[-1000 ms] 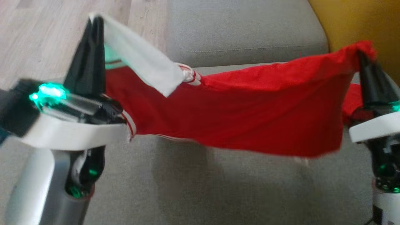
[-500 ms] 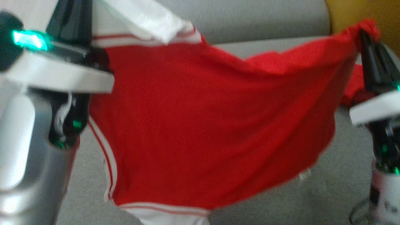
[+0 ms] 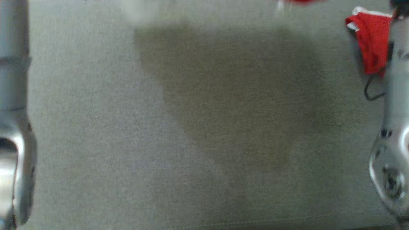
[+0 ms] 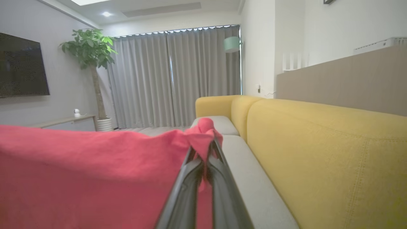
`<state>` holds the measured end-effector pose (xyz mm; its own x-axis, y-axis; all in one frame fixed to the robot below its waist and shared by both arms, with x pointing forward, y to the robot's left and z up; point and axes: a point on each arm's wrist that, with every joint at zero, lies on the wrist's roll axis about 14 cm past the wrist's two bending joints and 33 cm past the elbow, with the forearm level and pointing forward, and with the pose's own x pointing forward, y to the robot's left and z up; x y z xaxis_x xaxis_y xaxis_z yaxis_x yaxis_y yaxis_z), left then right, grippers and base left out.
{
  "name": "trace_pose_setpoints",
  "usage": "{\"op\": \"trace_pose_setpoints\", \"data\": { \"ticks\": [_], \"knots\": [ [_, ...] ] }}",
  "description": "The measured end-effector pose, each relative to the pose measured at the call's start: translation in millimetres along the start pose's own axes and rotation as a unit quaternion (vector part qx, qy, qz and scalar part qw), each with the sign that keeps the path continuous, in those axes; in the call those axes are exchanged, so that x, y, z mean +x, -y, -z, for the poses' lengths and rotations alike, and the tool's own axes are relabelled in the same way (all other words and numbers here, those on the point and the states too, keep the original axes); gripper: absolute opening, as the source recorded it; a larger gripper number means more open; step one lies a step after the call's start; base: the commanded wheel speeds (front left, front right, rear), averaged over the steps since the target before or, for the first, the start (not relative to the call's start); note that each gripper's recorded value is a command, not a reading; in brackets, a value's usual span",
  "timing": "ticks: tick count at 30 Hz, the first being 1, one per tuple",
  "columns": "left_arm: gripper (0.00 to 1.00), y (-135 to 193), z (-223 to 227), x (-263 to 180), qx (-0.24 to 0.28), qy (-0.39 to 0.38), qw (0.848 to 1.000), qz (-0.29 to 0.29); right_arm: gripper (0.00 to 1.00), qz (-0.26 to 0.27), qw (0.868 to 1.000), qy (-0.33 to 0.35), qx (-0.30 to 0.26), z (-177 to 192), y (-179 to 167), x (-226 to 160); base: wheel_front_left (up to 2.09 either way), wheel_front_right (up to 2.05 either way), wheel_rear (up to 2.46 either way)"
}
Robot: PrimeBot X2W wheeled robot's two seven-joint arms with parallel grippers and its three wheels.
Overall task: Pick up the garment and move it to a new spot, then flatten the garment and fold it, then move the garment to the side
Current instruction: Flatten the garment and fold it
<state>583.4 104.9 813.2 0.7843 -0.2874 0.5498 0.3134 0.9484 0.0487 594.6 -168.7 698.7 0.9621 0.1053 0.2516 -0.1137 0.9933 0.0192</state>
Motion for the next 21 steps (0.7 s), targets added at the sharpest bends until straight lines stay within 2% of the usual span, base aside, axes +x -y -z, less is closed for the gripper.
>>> {"op": "trace_pose_setpoints", "data": {
  "ticks": [5, 9, 13, 17, 21],
  "knots": [
    [0.00, 0.2, 51.8, 1.6, -0.023, -0.029, 0.999, -0.003, 0.00, 0.017, 1.000, -0.018, -0.001, 40.8, 5.3, 30.9, 0.00, 0.00, 0.00],
    [0.00, -10.1, 112.6, -14.8, -0.035, -0.076, 0.996, -0.010, 0.00, 0.023, 0.997, -0.068, 0.014, 111.4, 3.7, 36.1, 0.00, 0.00, 0.00],
    [0.00, -13.4, 187.3, -52.6, -0.056, -0.142, 0.988, -0.017, 0.00, 0.030, 0.992, -0.123, 0.022, 184.6, 4.3, 25.3, 0.00, 0.00, 0.00],
    [0.00, -13.5, 247.4, -99.1, -0.084, -0.201, 0.975, -0.035, 0.00, 0.044, 0.981, -0.183, 0.038, 249.8, 8.8, -2.4, 0.00, 0.00, 0.00],
    [0.00, -3.8, 262.5, -121.8, -0.115, -0.209, 0.970, -0.036, 0.00, 0.062, 0.975, -0.204, 0.057, 270.5, 16.1, -23.2, 0.00, 0.00, 0.00]
  ]
}}
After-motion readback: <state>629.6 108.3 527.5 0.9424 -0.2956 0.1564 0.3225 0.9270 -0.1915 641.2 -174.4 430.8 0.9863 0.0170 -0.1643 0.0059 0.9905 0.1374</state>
